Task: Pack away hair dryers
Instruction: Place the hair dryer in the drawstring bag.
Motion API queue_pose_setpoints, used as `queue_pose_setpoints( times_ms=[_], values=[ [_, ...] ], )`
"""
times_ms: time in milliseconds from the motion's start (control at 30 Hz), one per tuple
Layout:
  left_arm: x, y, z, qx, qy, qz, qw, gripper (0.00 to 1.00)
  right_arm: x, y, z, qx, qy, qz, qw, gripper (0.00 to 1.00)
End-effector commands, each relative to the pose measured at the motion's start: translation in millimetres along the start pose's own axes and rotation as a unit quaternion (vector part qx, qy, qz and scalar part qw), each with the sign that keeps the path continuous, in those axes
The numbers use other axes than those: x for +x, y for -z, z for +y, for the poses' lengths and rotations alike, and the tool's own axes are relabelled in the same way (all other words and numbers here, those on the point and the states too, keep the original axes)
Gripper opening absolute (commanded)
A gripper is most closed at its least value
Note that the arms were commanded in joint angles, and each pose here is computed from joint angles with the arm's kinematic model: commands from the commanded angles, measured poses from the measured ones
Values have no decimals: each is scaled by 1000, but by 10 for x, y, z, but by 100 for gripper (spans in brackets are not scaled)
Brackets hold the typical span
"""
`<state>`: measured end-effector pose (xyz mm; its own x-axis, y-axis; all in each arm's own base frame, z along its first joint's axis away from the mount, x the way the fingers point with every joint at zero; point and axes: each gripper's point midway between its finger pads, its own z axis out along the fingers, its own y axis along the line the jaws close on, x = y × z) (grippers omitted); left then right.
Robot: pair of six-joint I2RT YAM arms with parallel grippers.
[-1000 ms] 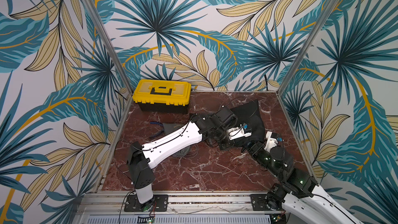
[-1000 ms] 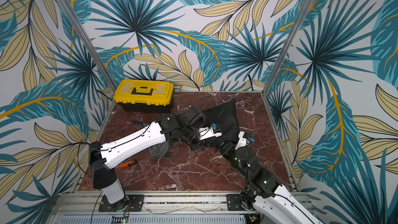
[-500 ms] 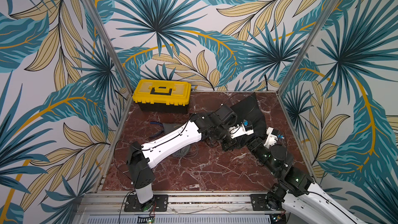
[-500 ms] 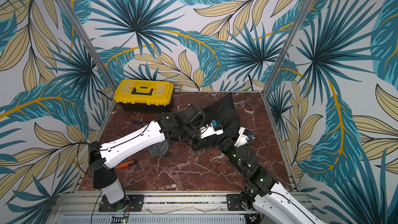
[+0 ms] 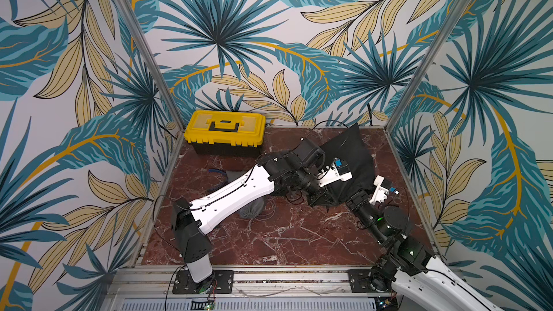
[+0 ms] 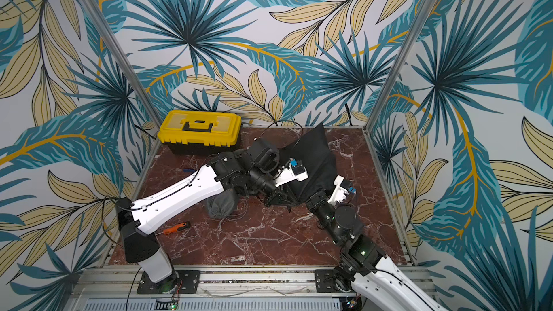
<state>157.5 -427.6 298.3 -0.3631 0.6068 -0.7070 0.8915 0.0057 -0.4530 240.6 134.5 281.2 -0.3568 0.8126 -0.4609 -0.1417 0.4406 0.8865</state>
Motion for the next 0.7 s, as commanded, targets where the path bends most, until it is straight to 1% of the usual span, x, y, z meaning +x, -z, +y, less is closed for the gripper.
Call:
queue_pose_setpoints(
  times_ms=[0,67,167,233,333,433,500,533,633,667],
  values=[
    [72,-111,-175,49,37,19,998,0,-217,-4,307,-22,2,-27,999,0],
    [83,-132,-152,50,44,19,998,0,-220,-18,320,-14,6,-24,1000,0],
    [84,-122,-134,45,40,18,998,0,-221,-8,176,51,17,-11,999,0],
    [18,-40,-108,37,34,6,999,0,-169,17,37,105,32,14,994,0],
    [-143,127,-34,30,38,-19,999,0,-111,31,-40,152,46,44,986,3],
    [-285,270,9,34,47,-40,998,0,-37,7,-62,168,51,68,982,5],
    [-350,320,-2,33,42,-48,997,0,-8,-11,-80,174,50,74,981,9],
    [-378,337,-10,34,40,-51,997,0,-2,-18,-84,175,47,74,981,13],
    [-452,374,-30,36,33,-59,997,0,16,-45,-65,176,48,80,980,15],
    [-478,389,-32,36,31,-61,997,0,19,-55,-49,177,49,83,980,18]
  ],
)
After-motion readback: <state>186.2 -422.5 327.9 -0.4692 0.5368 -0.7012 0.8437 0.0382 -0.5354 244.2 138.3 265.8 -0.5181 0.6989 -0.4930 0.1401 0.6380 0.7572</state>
